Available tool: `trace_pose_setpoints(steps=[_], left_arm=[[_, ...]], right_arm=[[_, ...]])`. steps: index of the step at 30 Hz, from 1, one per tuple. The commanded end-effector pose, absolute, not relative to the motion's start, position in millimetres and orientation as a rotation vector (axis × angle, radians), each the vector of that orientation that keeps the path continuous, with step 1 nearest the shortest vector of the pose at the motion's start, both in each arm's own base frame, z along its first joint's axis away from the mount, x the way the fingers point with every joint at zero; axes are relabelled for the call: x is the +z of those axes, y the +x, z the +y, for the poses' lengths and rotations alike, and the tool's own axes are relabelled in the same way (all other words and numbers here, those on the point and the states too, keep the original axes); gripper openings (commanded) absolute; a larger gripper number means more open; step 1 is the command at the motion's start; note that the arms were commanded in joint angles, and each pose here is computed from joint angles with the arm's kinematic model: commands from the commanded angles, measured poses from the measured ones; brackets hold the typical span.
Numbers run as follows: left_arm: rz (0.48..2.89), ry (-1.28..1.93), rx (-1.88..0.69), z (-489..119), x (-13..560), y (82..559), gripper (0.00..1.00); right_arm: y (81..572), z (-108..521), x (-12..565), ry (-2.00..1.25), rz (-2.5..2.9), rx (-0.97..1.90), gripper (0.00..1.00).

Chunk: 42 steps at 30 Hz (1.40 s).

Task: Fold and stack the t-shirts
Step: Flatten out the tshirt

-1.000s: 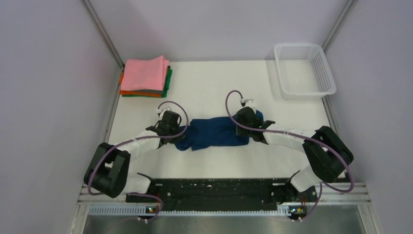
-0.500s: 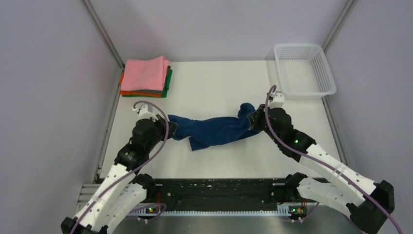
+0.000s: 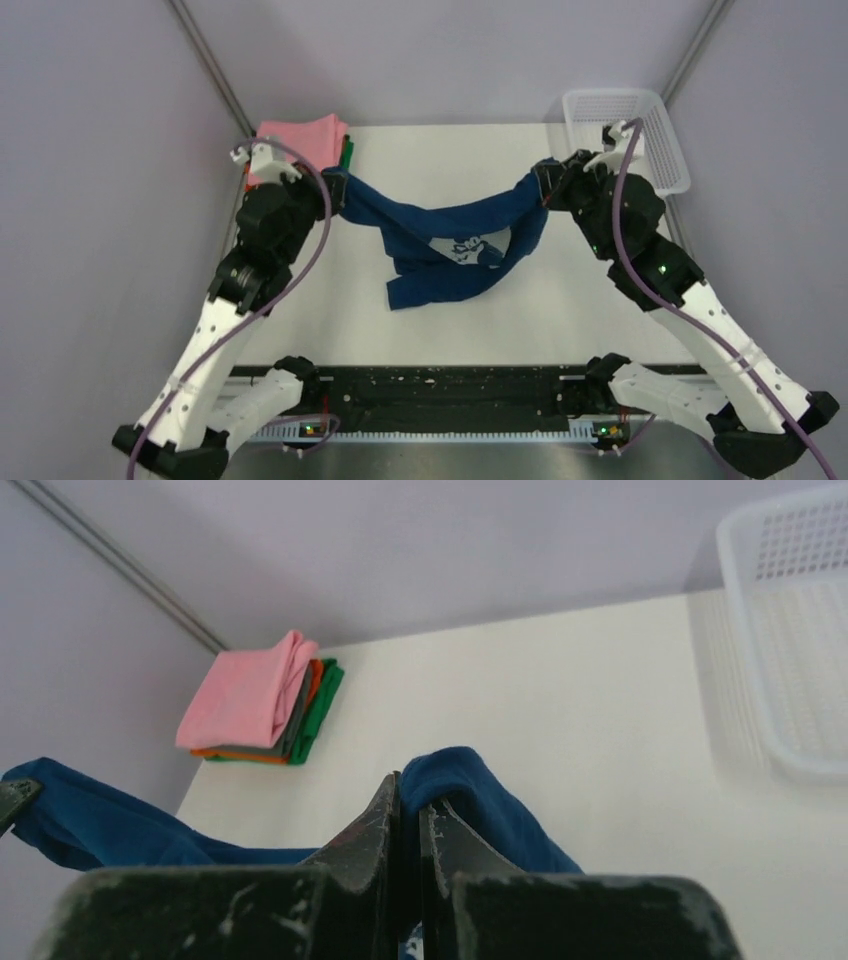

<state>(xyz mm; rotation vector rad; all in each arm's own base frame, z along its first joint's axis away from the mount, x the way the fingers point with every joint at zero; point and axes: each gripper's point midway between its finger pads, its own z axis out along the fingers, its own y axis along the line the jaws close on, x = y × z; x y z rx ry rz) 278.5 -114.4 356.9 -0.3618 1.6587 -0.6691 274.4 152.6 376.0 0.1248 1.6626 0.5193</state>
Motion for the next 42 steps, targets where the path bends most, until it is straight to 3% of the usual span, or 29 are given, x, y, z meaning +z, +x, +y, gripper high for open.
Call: trace_pose_setpoints(steps=[1,9,14,18,21,25,32,35,36,40,42], left_arm=[[1.584,-0.32,-0.55,-110.1,425.7,342.5,0.0],[1.507,-0.198,-0.745,-91.1,550.7,450.0,0.0],[1.325,-0.098,-0.89,-80.0,620.6,439.6,0.0],[1.305,-0.063,-0.93,-74.6,622.8,413.2,0.0],[1.458,-0.068,-0.967,-83.0,563.2,408.4,0.0],[1.739,-0.283,-0.928,-75.5,430.5,390.2,0.0],[2.145,-0.77,-0.843,-71.0,166.2,276.1,0.0],[2.277,-0.847,-0.825,-75.8,112.5,233.5,0.0],[2.321,-0.852,-0.818,-77.4,102.1,221.5,0.0],[2.436,-0.858,-0.685,-67.9,94.7,189.4,0.51],[2.406,-0.836,-0.684,-67.5,108.6,187.6,0.95]], right_arm=[[330.3,158.9,418.0,0.079,1.599,0.458,0.0],[452.0,150.0,529.3,0.067,1.398,0.546,0.0],[457.1,143.1,581.3,0.048,1.315,0.608,0.0],[438.0,140.5,569.4,0.034,1.33,0.614,0.0],[418.1,135.2,531.8,0.039,1.388,0.604,0.0],[388.7,124.3,407.6,0.114,1.676,0.563,0.0],[289.7,104.4,215.0,0.305,2.147,0.532,0.01],[258.7,80.1,158.3,0.418,2.266,0.388,0.02],[250.9,74.0,143.4,0.437,2.3,0.347,0.07],[232.6,65.0,115.0,0.462,2.389,0.275,0.57],[232.3,57.1,118.2,0.484,2.377,0.224,0.85]])
